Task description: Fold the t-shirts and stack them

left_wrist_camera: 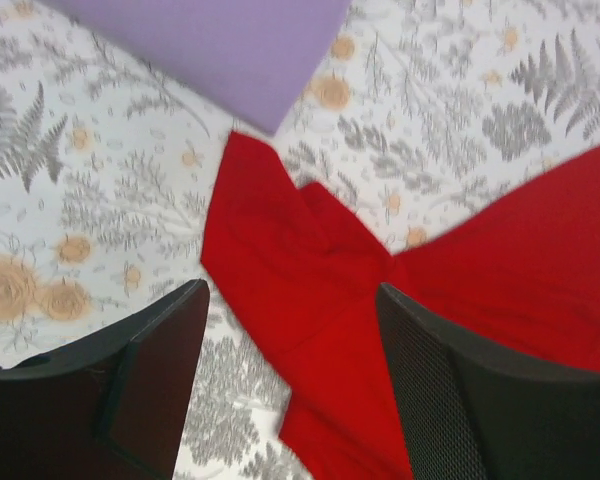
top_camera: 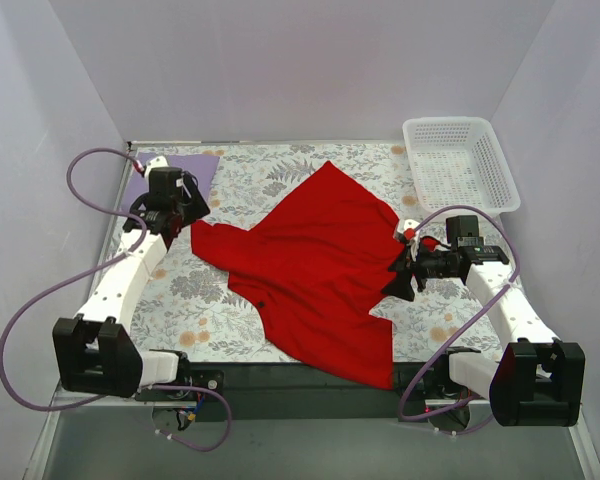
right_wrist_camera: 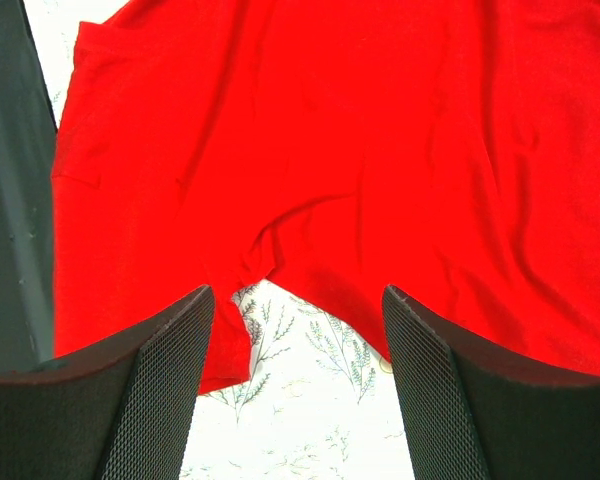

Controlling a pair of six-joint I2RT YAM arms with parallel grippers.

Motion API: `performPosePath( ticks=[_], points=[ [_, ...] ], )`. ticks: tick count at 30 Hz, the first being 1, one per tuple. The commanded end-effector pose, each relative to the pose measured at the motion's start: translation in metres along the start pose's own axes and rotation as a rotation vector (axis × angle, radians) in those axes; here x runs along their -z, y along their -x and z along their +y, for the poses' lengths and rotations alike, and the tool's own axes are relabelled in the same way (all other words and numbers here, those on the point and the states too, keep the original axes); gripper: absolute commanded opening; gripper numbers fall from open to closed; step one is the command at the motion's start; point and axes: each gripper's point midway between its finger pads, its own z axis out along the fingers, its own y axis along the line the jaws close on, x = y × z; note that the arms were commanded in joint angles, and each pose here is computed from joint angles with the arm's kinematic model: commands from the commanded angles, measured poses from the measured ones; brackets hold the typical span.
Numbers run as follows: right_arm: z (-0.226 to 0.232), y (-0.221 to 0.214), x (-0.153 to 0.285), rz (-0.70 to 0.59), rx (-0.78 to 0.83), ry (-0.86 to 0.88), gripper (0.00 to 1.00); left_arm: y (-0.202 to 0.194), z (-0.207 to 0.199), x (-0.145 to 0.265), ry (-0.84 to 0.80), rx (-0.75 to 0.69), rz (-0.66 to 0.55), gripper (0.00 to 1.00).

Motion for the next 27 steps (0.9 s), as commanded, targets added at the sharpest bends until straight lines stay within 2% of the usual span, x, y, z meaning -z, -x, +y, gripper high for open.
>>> performPosePath(
  ticks=[1,3,8,11,17,27],
  points=[
    [0.004,0.003,-0.001,-0.034,0.061,0.026,0.75,-0.011,0.0,0.033,-0.099,0.03,0.006,0.67],
    [0.01,0.001,-0.003,-0.019,0.152,0.06,0.75,-0.028,-0.005,0.047,-0.189,0.018,0.03,0.67],
    [0.049,-0.029,-0.016,0.204,0.319,0.233,0.76,-0.063,-0.027,0.08,-0.444,0.008,0.074,0.67],
    [0.077,-0.05,-0.026,0.307,0.427,0.345,0.76,-0.077,-0.025,0.09,-0.499,0.012,0.062,0.67],
    [0.114,-0.066,-0.044,0.407,0.572,0.506,0.74,-0.094,-0.024,0.106,-0.574,0.063,0.056,0.67],
    [0.127,-0.081,-0.07,0.477,0.659,0.509,0.7,-0.092,-0.02,0.108,-0.559,0.073,0.024,0.67]
  ],
)
